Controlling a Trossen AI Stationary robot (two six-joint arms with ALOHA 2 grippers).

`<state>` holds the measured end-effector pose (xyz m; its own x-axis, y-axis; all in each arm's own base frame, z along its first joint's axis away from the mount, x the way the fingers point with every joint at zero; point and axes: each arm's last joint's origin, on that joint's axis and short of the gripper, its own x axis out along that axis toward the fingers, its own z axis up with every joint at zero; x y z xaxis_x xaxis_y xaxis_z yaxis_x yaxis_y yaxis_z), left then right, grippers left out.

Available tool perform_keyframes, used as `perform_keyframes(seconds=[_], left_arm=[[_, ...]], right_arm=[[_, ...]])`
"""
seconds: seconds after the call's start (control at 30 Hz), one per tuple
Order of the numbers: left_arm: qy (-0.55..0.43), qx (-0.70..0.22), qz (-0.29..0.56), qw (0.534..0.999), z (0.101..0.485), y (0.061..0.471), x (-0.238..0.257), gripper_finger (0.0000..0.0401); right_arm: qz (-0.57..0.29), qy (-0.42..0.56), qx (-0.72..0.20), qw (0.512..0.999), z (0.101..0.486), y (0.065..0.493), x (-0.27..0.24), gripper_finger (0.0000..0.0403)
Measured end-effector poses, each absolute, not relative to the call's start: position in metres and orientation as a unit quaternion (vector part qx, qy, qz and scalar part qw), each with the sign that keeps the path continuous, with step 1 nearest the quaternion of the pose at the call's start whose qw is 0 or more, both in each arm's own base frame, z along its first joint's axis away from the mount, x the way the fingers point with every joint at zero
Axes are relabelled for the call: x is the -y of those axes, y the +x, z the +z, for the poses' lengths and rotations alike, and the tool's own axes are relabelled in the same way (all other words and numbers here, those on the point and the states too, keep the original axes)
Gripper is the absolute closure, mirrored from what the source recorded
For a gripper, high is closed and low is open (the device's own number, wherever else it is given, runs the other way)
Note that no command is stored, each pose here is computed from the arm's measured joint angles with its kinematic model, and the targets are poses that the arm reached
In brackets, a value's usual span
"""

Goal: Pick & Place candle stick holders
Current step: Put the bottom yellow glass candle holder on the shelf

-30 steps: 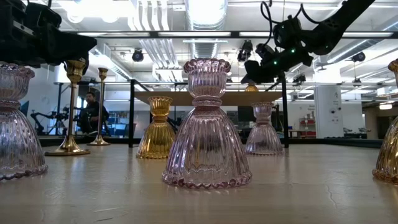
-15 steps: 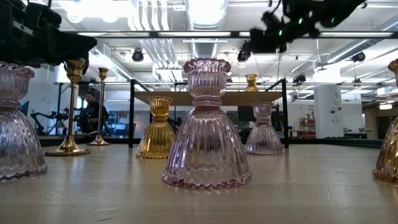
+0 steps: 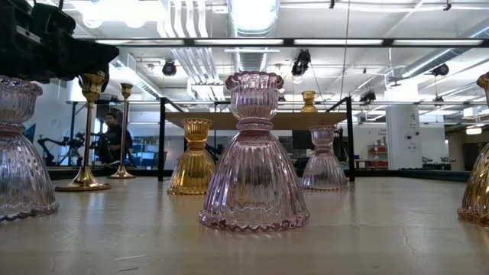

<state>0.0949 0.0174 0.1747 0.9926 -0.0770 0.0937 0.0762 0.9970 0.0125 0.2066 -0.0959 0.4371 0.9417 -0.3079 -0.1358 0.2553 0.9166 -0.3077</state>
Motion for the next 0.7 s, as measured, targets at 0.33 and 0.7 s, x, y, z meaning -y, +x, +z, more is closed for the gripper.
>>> perform_keyframes(seconds=[0.33,0.7], left_arm=[[0.004,0.047,-0.038,0.998,0.175,0.095,-0.017,0.0371],[0.004,0.047,-0.038,0.998,0.175,0.095,-0.017,0.0371]], right_arm=[[-0.072,-0.105,-0.130,0.983,0.417,0.246,0.076,0.0169],[0.040,-0.067,-0.204,0.976,0.369,0.298,0.047,0.0177]])
